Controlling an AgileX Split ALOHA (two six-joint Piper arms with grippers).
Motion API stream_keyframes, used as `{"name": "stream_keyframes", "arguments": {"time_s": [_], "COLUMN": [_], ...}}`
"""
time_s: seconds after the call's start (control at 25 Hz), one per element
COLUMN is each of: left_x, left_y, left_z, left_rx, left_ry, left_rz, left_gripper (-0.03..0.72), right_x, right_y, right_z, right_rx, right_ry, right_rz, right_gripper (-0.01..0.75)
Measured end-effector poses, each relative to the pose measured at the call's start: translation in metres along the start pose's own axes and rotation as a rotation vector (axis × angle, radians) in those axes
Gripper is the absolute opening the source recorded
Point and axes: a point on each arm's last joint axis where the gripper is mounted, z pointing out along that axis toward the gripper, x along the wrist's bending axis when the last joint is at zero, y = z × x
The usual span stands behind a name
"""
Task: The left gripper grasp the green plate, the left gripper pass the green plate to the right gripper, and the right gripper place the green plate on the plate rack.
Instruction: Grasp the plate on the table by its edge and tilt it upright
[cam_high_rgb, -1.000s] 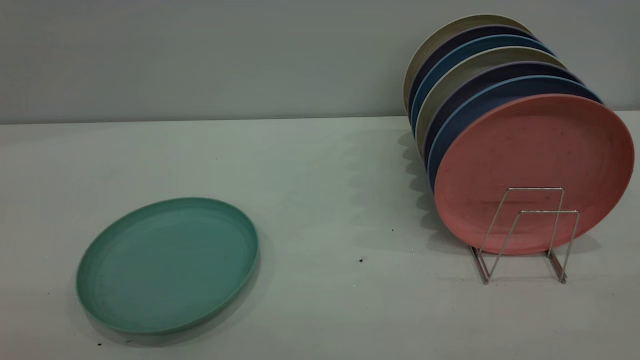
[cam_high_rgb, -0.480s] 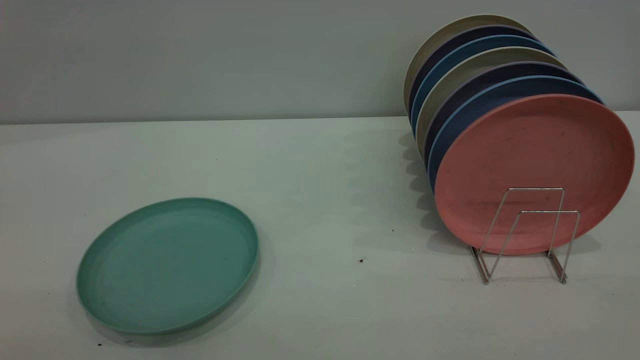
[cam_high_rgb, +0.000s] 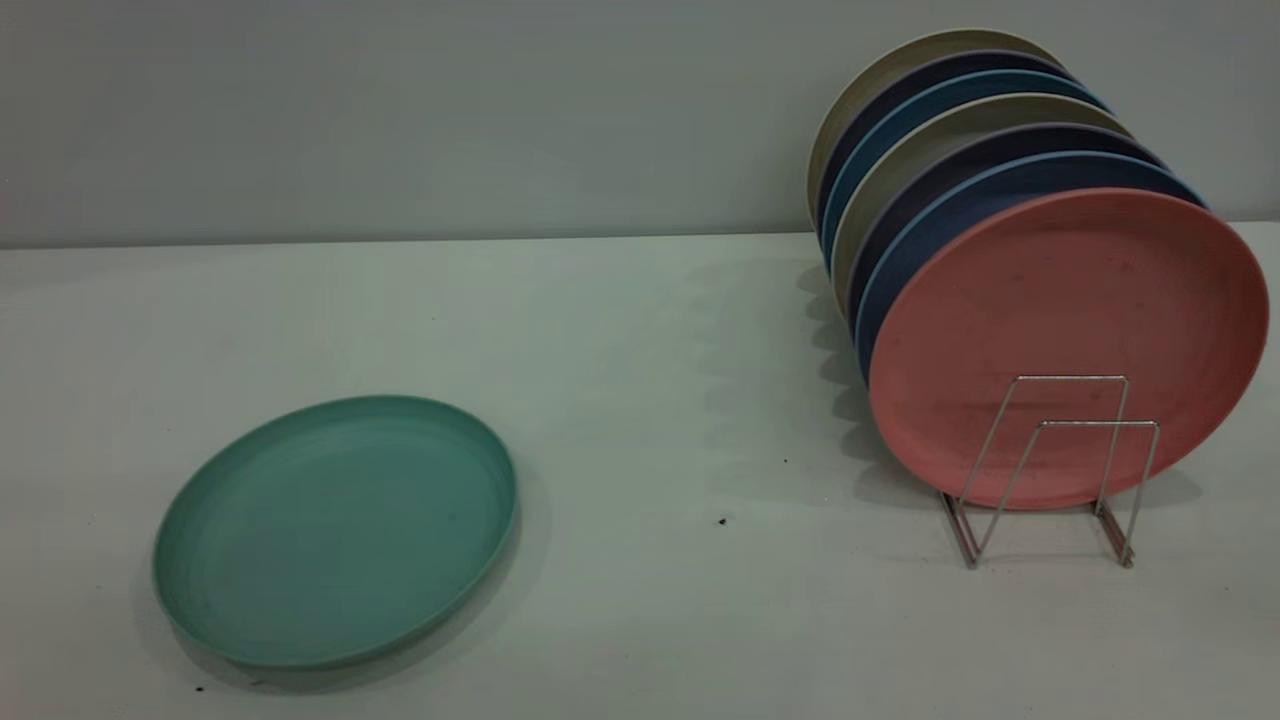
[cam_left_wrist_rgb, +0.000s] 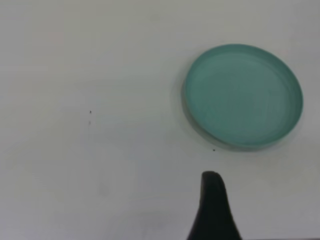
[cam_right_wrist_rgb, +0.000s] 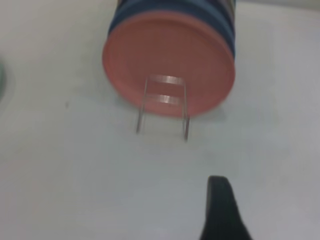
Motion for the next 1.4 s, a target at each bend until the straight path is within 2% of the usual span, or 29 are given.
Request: {"name": "stream_keyframes", "arguments": {"time_s": [0.32, 0.44, 0.56, 0.68, 0.92, 1.12, 1.4], "left_x": [-0.002, -0.004, -0.005, -0.004, 0.0, 0.006, 0.028], "left_y": [0.081, 0.097, 0.105, 0.108, 0.101, 0.084, 0.057], "left_z": [0.054, 0.081, 0.109, 0.136, 0.191, 0.243, 0.307], "left_rx": [0.131, 0.157, 0.203, 0.25, 0.386, 0.521, 0.701], "left_ry": [-0.031, -0.067, -0.095, -0.095, -0.094, -0.09, -0.072], "left_rz": [0.098, 0.103, 0.1, 0.098, 0.096, 0.089, 0.022], "left_gripper": [0.585, 0.586, 0.586, 0.586, 0.586, 0.586, 0.586], "right_x": [-0.005, -0.002, 0.006, 0.028, 0.091, 0.129, 0.16], "right_y": [0.07, 0.083, 0.089, 0.089, 0.075, 0.062, 0.054], "right_z": [0.069, 0.102, 0.139, 0.17, 0.22, 0.252, 0.287], "right_rx": [0.073, 0.118, 0.171, 0.199, 0.304, 0.385, 0.416], "right_ry": [0.026, 0.091, 0.199, 0.32, 0.507, 0.576, 0.662], "right_rz": [-0.04, -0.066, -0.072, -0.122, -0.193, -0.244, -0.212], "right_gripper": [0.549, 0.549, 0.549, 0.549, 0.546, 0.543, 0.542]}}
